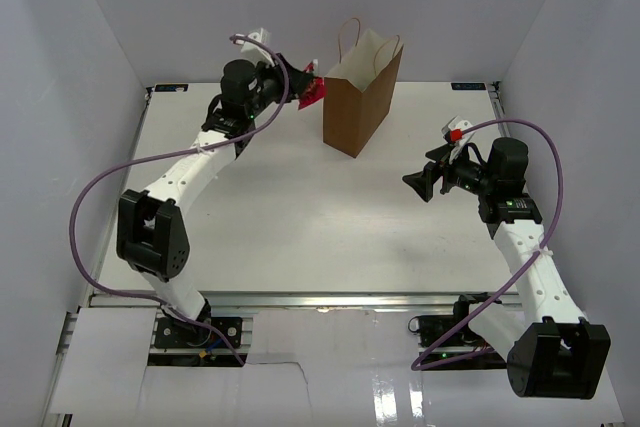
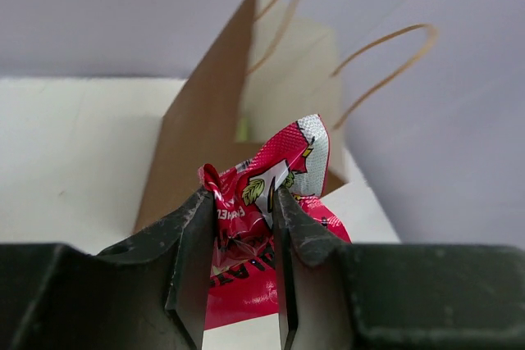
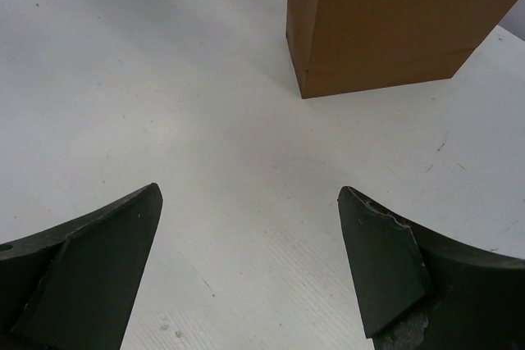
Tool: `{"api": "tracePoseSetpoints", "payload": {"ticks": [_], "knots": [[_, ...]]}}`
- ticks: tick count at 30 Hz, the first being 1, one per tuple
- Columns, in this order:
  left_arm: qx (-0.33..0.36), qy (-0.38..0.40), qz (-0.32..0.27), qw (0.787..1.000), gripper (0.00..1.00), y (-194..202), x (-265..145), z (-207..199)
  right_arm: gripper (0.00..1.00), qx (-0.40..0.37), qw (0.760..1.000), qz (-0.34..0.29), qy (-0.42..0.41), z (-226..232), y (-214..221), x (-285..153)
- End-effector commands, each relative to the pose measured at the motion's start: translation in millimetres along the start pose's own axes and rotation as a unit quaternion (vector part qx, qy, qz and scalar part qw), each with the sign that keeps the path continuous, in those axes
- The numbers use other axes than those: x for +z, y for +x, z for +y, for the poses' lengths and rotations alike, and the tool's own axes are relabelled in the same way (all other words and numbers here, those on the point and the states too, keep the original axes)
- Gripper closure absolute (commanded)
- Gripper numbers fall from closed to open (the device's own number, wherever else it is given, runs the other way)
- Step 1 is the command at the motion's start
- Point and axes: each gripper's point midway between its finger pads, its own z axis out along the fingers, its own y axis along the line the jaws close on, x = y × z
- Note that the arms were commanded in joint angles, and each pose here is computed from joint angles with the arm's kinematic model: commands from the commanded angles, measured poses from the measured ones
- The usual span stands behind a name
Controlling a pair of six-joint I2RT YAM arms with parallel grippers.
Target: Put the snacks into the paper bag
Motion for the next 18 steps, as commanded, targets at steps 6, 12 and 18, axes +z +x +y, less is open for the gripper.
{"api": "tracePoseSetpoints", "payload": {"ticks": [6, 12, 18], "knots": [[0.009, 0.062, -0.046, 0.997, 0.97, -27, 49, -59, 0.06, -0.020, 1.000, -0.015, 0.017, -10, -8, -4], [0.002, 0.077, -0.073, 0.994, 0.96, -45, 73, -80, 0.06, -0.019, 1.000, -0.014, 0.015, -11, -7, -4], [-0.008, 0.083, -0.081, 0.993, 0.94, -43, 95, -88, 0.06, -0.021, 1.000, -0.015, 0.014, -10, -7, -4]]}}
